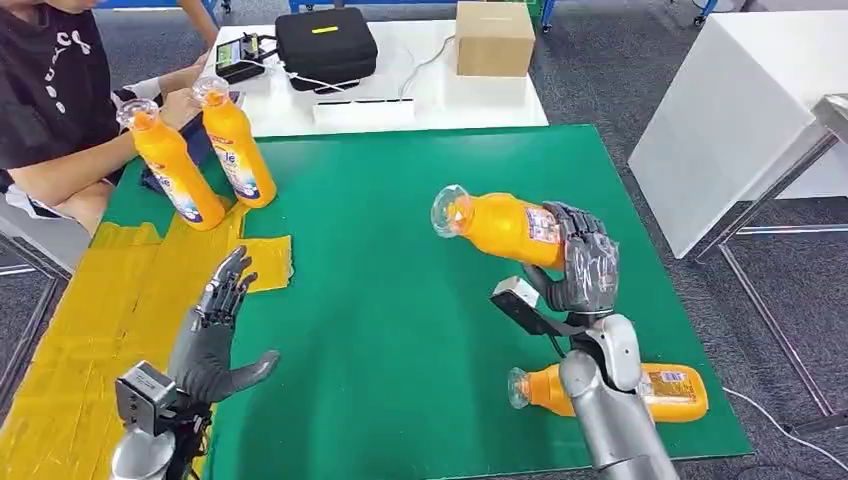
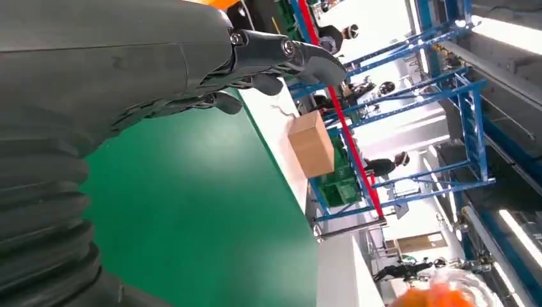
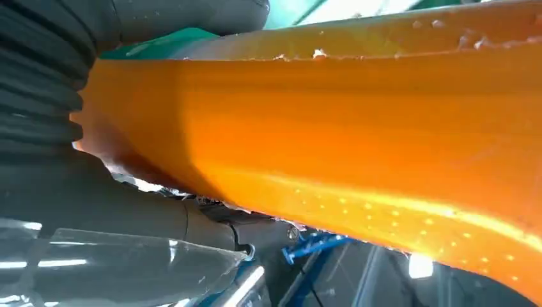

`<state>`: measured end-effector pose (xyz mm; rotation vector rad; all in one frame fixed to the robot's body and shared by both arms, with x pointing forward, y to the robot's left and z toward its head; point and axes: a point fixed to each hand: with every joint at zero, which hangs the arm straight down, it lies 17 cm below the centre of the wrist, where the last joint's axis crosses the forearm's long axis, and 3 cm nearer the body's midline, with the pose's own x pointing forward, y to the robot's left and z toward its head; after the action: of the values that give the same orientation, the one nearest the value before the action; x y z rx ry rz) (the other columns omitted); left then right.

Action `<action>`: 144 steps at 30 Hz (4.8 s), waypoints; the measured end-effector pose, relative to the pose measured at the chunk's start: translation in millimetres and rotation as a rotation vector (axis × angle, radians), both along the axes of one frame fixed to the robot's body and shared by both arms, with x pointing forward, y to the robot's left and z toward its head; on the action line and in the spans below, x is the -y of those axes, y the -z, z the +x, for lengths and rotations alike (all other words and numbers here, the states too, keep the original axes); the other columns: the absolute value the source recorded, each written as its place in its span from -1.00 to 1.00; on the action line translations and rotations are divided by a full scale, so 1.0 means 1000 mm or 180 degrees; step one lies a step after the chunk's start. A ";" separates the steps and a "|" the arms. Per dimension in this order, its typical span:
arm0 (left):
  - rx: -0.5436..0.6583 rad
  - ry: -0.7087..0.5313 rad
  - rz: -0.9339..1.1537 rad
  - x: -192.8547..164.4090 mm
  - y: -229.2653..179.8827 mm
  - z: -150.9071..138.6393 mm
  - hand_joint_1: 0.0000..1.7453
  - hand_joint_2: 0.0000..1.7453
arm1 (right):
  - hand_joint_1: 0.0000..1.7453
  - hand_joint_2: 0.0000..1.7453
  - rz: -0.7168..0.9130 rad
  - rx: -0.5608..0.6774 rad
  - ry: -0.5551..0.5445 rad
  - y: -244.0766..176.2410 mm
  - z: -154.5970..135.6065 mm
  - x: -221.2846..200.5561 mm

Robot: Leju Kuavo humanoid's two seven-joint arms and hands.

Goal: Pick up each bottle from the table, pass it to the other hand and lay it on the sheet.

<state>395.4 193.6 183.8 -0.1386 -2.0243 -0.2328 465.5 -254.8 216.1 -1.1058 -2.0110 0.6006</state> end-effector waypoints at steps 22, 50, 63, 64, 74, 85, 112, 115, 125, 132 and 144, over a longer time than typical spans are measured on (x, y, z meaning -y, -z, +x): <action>-0.0063 0.0038 0.0016 0.008 0.002 0.001 -1.00 1.00 | 1.00 1.00 0.0785 -0.0015 -0.0215 -0.017 -0.007 -0.007; -0.0206 0.0471 -0.0126 0.055 0.003 0.029 -1.00 1.00 | 1.00 1.00 0.2000 -0.1686 -0.2850 0.052 -0.063 -0.312; -0.0300 0.0679 -0.0178 0.079 0.006 0.027 -1.00 1.00 | 1.00 1.00 0.1783 -0.1805 -0.2929 0.065 -0.077 -0.339; -0.0302 0.0685 -0.0175 0.080 0.006 0.026 -1.00 1.00 | 1.00 1.00 0.1780 -0.1813 -0.2929 0.066 -0.078 -0.340; -0.0332 0.0723 -0.0158 0.086 0.008 0.028 -1.00 1.00 | 1.00 1.00 0.1666 -0.1873 -0.2940 0.074 -0.084 -0.349; -0.0380 0.0757 -0.0293 0.089 0.009 0.027 1.00 1.00 | 1.00 1.00 0.1654 -0.1956 -0.2927 0.087 -0.086 -0.350; -0.0393 0.0741 -0.0513 0.083 0.004 0.028 1.00 1.00 | -1.00 1.00 0.1620 -0.1857 -0.2862 0.083 -0.083 -0.347; -0.0301 0.0544 -0.0406 0.076 0.000 0.032 1.00 1.00 | -1.00 1.00 0.1666 -0.1735 -0.2798 0.072 -0.077 -0.338; -0.0021 -0.0332 0.0087 0.023 -0.012 0.042 1.00 1.00 | -1.00 1.00 0.1887 -0.1416 -0.2461 0.055 -0.073 -0.291; 0.0351 -0.2012 0.1832 -0.055 -0.020 0.045 1.00 1.00 | -1.00 1.00 0.1683 -0.1001 -0.2000 0.036 -0.078 -0.226; 0.0176 -0.2427 0.3496 -0.079 0.022 0.057 1.00 1.00 | -1.00 1.00 0.1690 -0.0664 -0.1520 0.016 -0.078 -0.150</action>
<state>452.9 272.3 162.3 1.2888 -1.5990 -0.7989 387.7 -105.0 199.7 -0.2383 -2.0806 0.3559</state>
